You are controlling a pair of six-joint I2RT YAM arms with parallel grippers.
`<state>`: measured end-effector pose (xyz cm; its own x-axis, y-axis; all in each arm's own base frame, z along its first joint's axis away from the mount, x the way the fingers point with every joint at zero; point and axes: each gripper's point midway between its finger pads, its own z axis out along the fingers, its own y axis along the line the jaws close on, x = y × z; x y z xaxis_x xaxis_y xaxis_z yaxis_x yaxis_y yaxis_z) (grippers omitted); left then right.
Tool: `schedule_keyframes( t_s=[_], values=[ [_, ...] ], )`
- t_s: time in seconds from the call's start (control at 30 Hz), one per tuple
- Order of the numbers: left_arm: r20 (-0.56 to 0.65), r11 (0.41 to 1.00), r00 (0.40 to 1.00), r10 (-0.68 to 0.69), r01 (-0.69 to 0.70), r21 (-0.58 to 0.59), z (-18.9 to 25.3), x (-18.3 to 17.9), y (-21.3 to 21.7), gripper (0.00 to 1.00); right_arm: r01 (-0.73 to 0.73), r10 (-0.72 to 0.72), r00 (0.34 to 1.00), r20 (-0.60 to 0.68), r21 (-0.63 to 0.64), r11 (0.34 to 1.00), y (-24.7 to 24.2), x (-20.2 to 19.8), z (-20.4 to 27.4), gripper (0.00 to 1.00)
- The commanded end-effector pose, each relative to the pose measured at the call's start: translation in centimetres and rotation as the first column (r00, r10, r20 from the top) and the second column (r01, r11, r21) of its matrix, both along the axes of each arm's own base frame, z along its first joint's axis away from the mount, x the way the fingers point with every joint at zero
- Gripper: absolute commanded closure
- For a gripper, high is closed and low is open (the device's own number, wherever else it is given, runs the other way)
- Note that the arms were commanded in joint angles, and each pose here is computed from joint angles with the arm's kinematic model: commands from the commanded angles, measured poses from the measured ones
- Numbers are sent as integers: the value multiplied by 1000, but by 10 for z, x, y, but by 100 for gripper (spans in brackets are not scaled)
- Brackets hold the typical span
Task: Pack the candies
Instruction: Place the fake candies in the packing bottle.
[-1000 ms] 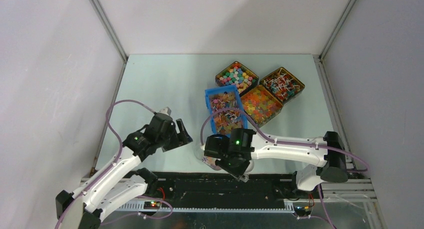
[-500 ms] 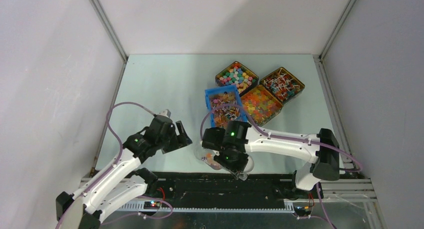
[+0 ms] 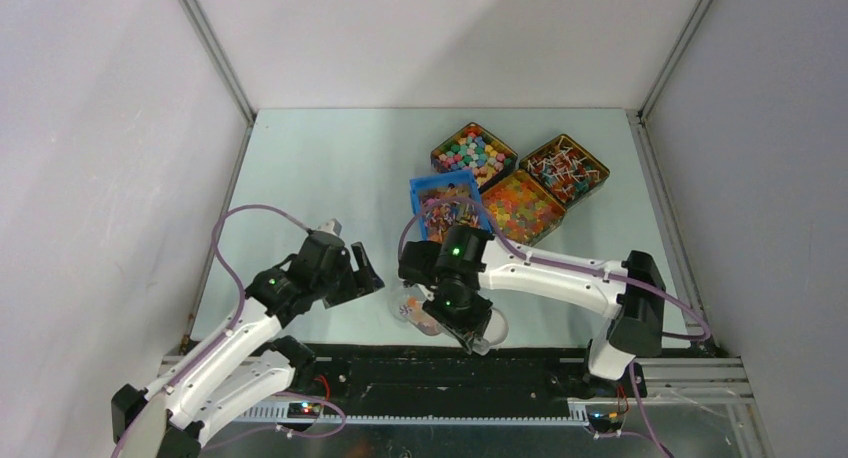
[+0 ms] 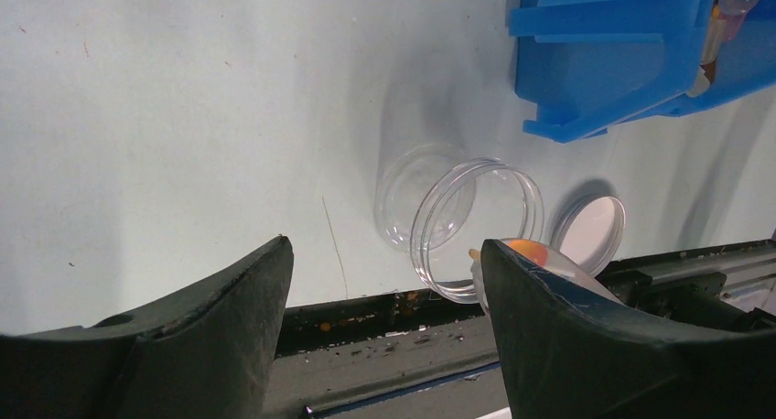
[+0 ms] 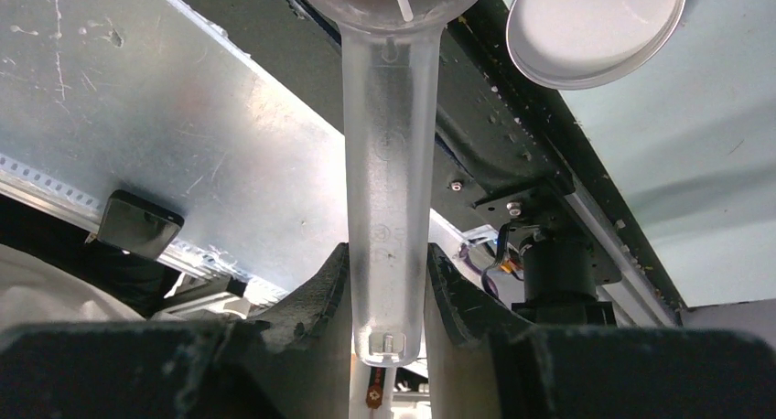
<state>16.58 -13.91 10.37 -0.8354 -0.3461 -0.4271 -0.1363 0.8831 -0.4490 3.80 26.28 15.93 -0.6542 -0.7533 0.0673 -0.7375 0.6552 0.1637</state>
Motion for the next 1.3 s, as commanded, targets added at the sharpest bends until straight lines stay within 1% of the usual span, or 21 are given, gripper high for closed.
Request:
schedule_keyframes(
  t_s=[0.0,0.33,0.67,0.8,1.1,1.27],
  values=[
    [21,1000,1000,19,-18,-25,4,3,-1,19,-8,7,999,-43,-22,1000,-2,-2,9,100],
    [20,999,1000,23,-23,-22,1,1,1,19,8,-9,997,-72,-16,1000,4,0,19,100],
    [22,1000,1000,13,-12,-21,3,1,1,20,-2,-4,995,-100,-57,998,0,-3,22,100],
    [18,1000,1000,12,-12,-15,1,0,2,20,5,-10,994,-108,-50,999,1,-2,24,100],
    [10,1000,1000,9,-9,-8,-2,-1,2,20,31,-38,983,-178,-44,999,3,-9,25,100],
    [8,1000,1000,6,-5,-9,-2,-1,2,20,46,-56,980,-193,-57,997,2,-8,22,100]
  ],
)
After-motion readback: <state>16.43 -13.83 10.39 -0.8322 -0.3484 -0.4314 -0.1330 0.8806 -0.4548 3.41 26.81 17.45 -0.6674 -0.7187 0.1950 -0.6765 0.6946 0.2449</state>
